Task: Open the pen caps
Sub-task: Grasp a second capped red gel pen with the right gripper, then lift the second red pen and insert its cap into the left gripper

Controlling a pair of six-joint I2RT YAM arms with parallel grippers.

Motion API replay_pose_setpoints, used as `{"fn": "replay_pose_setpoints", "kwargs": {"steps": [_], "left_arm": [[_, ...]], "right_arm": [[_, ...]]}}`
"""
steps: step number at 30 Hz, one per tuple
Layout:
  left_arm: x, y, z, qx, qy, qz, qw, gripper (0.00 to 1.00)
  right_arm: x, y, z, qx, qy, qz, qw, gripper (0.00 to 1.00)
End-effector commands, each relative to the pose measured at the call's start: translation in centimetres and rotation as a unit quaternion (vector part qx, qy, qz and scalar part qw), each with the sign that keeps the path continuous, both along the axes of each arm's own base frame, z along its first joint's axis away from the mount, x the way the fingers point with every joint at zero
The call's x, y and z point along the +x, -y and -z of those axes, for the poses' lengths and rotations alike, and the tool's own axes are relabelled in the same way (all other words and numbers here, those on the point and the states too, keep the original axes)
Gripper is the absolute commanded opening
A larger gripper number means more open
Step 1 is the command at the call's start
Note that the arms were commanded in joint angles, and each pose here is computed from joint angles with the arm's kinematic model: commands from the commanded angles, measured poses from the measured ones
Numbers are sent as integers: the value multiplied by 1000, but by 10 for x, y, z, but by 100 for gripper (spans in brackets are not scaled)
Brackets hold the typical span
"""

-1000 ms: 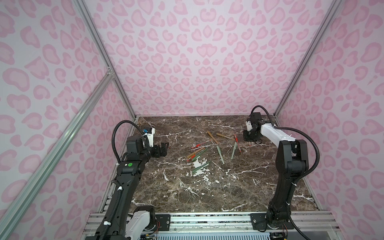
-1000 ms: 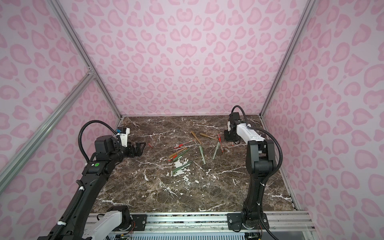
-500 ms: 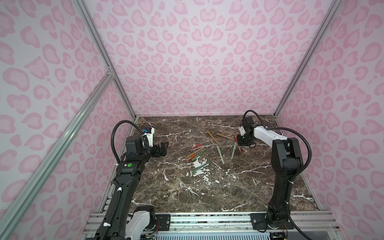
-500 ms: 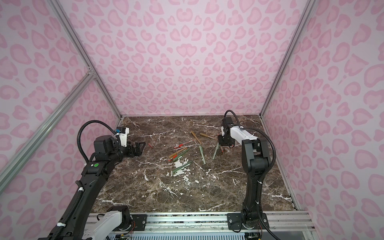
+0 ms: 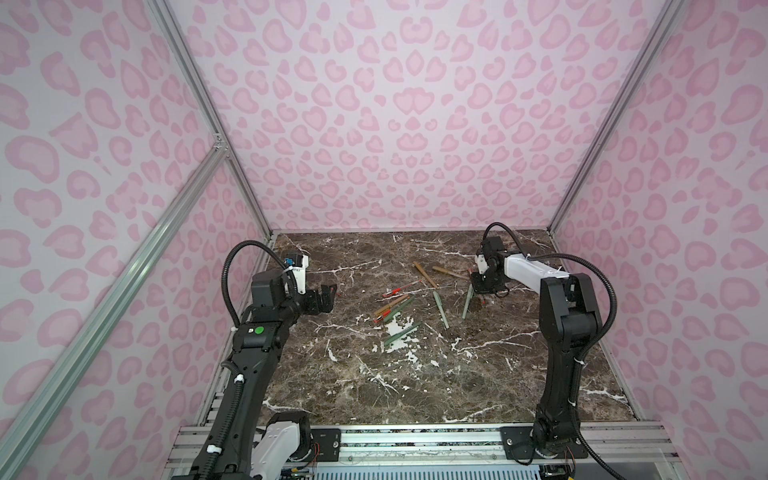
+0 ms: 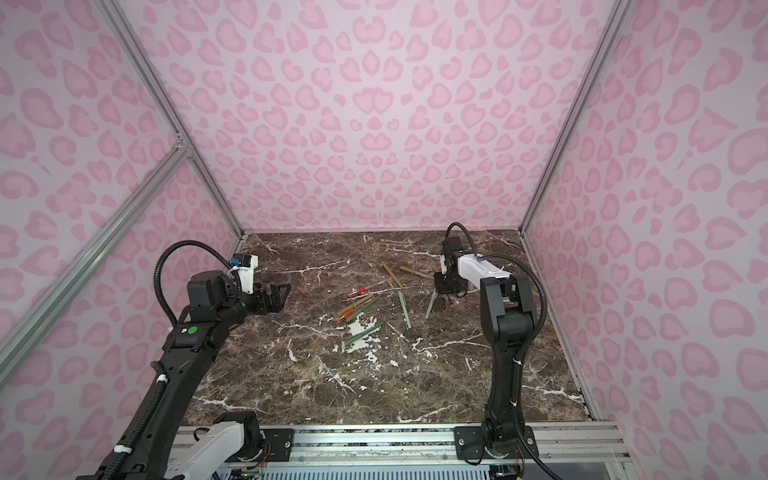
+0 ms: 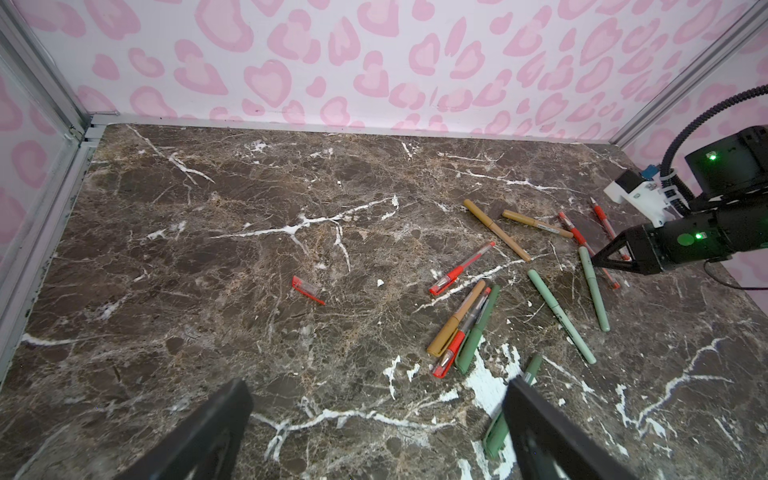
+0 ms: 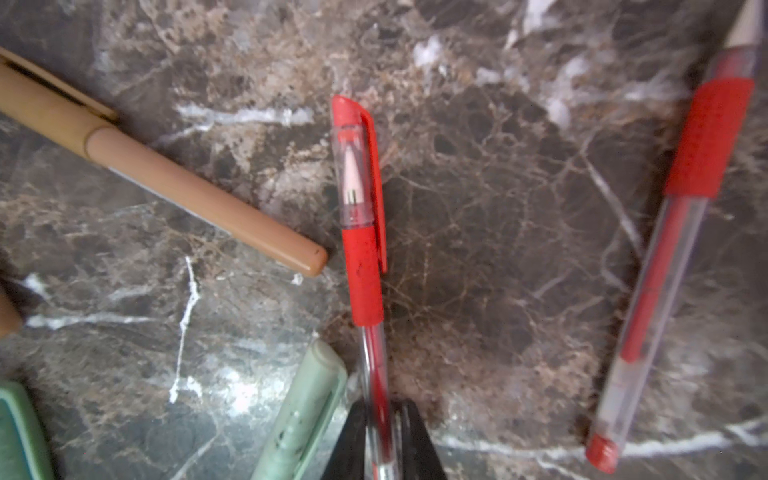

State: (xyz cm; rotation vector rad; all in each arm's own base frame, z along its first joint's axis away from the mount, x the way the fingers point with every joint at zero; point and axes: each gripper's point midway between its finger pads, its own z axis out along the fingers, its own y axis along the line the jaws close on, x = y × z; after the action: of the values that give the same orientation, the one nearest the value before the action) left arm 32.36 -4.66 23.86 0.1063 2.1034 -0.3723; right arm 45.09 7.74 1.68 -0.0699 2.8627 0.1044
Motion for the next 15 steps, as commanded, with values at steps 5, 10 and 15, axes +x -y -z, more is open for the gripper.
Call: {"fn": "replay_pose_setpoints", "kwargs": {"steps": [5,10,15], "left_arm": [[4,4,-6,-7,15,11,1000,98],[2,13,-11,-24,13,31,999,98],[0,25,-14,-54,4,58,997,98]], "right_arm": [[-19,7,14,-16,-27,4,1000,5],[-24,2,-12,2,0,7,1000,2],[-44,-11,-40,17,33,10,999,2]]}}
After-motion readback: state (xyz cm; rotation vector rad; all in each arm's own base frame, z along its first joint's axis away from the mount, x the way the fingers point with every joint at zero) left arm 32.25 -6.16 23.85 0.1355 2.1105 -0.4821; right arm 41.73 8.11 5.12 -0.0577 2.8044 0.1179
